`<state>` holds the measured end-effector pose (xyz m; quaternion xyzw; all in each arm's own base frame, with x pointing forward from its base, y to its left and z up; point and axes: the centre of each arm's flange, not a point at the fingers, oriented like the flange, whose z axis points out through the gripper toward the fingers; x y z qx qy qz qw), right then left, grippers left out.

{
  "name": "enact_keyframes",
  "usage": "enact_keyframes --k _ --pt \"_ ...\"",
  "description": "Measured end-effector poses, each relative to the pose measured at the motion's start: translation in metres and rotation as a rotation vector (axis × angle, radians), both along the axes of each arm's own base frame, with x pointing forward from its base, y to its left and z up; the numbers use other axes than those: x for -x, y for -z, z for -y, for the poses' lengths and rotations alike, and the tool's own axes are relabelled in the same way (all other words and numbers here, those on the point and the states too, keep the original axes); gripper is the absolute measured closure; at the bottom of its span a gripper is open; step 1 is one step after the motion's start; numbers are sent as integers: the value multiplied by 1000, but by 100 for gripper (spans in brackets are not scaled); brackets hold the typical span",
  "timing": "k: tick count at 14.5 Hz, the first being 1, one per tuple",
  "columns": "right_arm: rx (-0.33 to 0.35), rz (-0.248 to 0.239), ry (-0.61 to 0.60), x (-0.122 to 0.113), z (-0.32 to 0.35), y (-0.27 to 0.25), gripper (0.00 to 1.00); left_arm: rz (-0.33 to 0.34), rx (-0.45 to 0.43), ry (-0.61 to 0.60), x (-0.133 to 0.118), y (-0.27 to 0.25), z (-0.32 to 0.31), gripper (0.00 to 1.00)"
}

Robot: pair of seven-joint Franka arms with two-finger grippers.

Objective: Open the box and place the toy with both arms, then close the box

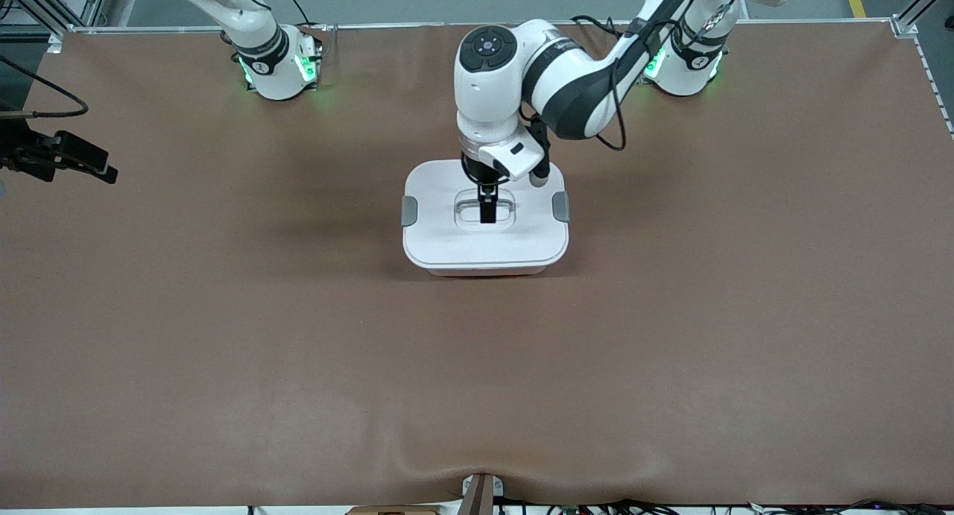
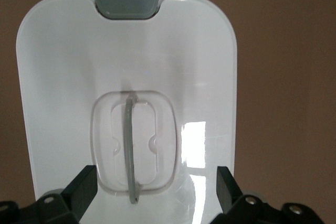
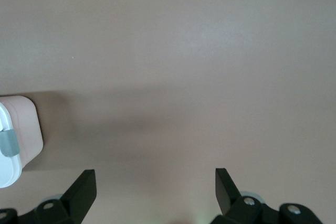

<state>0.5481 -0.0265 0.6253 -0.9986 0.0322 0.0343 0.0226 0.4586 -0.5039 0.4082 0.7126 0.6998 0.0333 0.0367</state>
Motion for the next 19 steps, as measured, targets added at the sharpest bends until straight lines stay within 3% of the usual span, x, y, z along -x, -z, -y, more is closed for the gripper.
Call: enact_keyframes --k 7,19 --pt "0 -1 -4 0 -2 0 0 -2 -41 121 -68 -20 -77 0" --pt "0 -4 -10 0 -5 0 0 -58 -114 438 -147 -36 -222 0"
